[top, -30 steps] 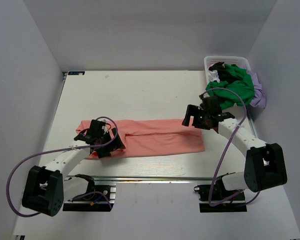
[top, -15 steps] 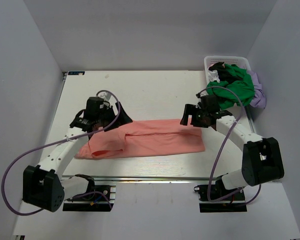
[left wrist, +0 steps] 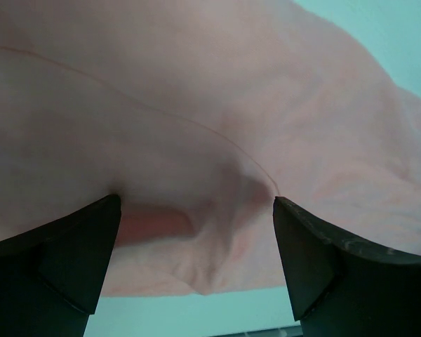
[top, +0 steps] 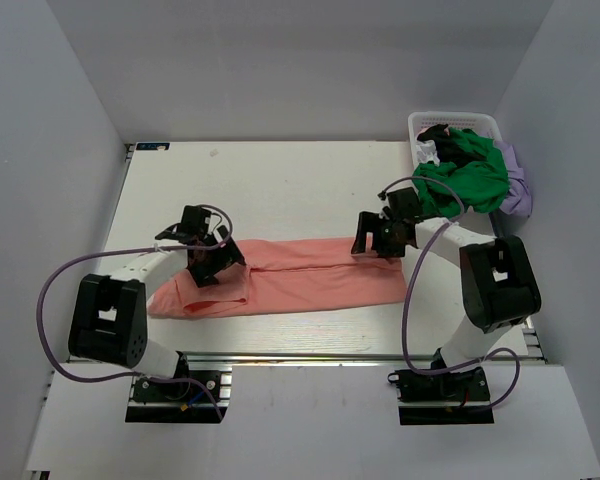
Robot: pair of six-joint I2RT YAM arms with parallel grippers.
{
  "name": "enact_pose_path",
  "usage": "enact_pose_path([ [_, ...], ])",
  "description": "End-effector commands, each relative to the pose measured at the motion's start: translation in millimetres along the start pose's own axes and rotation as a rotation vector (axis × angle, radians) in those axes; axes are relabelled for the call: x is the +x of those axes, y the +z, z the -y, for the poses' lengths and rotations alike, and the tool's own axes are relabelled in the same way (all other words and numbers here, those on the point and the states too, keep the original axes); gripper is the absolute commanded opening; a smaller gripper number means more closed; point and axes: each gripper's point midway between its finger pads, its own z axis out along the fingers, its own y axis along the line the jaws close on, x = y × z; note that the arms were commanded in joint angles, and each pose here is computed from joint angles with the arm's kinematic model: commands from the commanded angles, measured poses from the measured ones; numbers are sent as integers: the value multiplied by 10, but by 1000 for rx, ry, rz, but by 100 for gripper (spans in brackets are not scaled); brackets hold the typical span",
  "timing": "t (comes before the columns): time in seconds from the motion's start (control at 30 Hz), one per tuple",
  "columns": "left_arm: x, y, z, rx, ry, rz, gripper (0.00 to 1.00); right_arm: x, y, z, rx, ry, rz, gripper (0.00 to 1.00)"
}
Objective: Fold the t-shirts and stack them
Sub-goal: Fold the other side of the tshirt into a rectangle, then rotate the tshirt 90 degrees
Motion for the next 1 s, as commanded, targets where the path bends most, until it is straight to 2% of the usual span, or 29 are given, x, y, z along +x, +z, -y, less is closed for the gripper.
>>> enact_pose_path([
  [0.0, -305, -149, -123, -82, -69, 127, 99, 64, 60, -34, -21, -20, -53, 90],
  [0.17, -398, 52, -222, -121, -129, 96, 99, 253, 109, 67, 13, -16, -125, 90],
  [0.23, -518, 140, -174, -106, -138, 106, 99, 230, 84, 137, 53, -26, -114, 90],
  [0.33, -678, 448, -159, -124, -137, 76, 99, 297, 39, 158, 66, -47, -137, 90],
  [0.4, -1029, 605, -1, -110, -67, 120, 99, 409, -8, 151, 47, -76, -167, 90],
  [0.43, -999, 907, -96, -156, -54, 60, 99, 498, -10, 131, 27, -101, -185, 90],
  [0.47, -1405, 944, 254, -97, -2, 130, 99, 528, -37, 114, 12, -139, -189, 90],
  [0.5, -1471, 1065, 381, -73, 51, 105, 99, 601, -51, 61, -3, -168, -206, 90],
  [0.53, -1706, 1305, 619, -35, 99, 116, 99, 747, -62, 8, -46, -175, -243, 90],
  [0.6, -1849, 1528, 1031, 128, 179, 104, 99, 862, -79, -157, -122, -242, -260, 90],
  [0.63, -2243, 1458, 1486, 273, 230, 211, 99, 1028, -105, -181, -164, -262, -297, 90],
  [0.67, -2119, 1758, 1589, 375, 250, 138, 99, 1058, -127, -225, -180, -281, -299, 90],
  [0.7, -2411, 1613, 2053, 510, 316, 238, 99, 1215, -138, -329, -231, -352, -332, 90],
  [0.77, -2397, 1668, 2388, 690, 390, 249, 99, 1277, -135, -485, -281, -422, -350, 90],
  [0.8, -2361, 1783, 2549, 739, 421, 277, 99, 1349, -145, -561, -311, -479, -375, 90],
  [0.83, -2437, 1770, 2708, 778, 453, 356, 99, 1404, -145, -725, -371, -507, -400, 90],
  [0.93, -2347, 1897, 3059, 838, 484, 448, 99, 1604, -101, -931, -464, -648, -465, 90],
  [0.97, -2367, 1861, 3177, 870, 486, 499, 99, 1459, -102, -1134, -519, -690, -427, 90],
])
